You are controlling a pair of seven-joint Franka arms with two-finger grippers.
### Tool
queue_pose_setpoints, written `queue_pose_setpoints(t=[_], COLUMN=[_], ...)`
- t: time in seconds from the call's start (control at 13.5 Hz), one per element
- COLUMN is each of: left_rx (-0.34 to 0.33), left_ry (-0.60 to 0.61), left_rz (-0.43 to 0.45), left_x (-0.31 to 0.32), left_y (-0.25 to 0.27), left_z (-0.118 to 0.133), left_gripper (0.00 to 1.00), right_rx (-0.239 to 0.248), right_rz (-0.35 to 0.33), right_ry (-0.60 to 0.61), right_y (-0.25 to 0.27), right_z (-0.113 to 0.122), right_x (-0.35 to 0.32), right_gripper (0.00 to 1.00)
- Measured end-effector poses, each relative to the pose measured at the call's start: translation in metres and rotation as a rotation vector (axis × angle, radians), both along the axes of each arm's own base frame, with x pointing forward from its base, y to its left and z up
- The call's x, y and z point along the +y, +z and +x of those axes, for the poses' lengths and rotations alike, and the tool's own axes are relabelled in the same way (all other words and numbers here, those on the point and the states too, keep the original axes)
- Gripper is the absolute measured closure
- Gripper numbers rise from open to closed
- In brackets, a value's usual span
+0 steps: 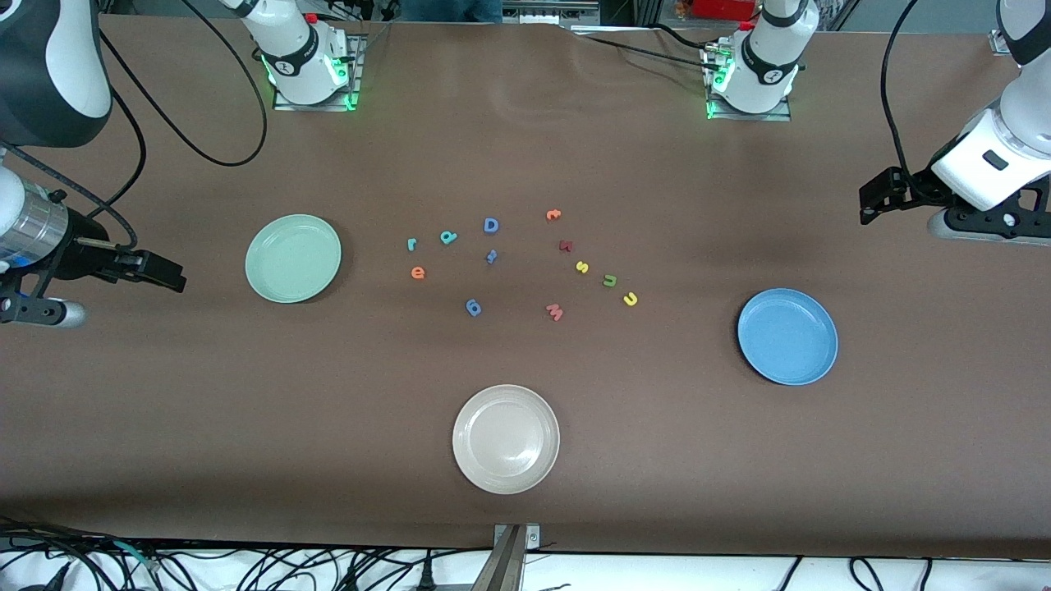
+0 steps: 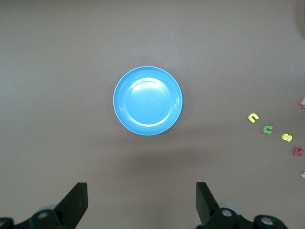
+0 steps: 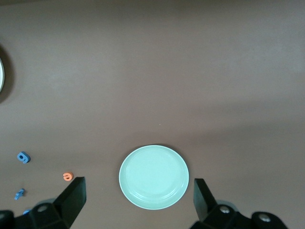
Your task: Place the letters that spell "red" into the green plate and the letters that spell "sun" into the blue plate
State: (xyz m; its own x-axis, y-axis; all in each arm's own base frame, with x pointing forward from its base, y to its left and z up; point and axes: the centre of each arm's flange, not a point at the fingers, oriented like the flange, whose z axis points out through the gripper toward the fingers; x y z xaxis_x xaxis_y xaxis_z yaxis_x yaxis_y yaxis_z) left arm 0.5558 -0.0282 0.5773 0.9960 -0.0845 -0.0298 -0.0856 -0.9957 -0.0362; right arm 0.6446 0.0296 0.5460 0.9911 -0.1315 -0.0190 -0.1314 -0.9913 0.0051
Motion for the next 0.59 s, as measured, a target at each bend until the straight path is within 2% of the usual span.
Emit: queue_pose_setpoints(t=[0.59], left_rx=[0.000], left_ry=[0.000], left_rz=[0.000], left_x=[0.0000], left_y=[0.0000], left_z=[0.0000], left_gripper=[0.00], right_rx=[0.002], right_rz=[-0.002], right_ry=[-0.010], right_y=[-0.0002], right_z=[0.0000], right_x=[-0.0042], right_gripper=[0.00])
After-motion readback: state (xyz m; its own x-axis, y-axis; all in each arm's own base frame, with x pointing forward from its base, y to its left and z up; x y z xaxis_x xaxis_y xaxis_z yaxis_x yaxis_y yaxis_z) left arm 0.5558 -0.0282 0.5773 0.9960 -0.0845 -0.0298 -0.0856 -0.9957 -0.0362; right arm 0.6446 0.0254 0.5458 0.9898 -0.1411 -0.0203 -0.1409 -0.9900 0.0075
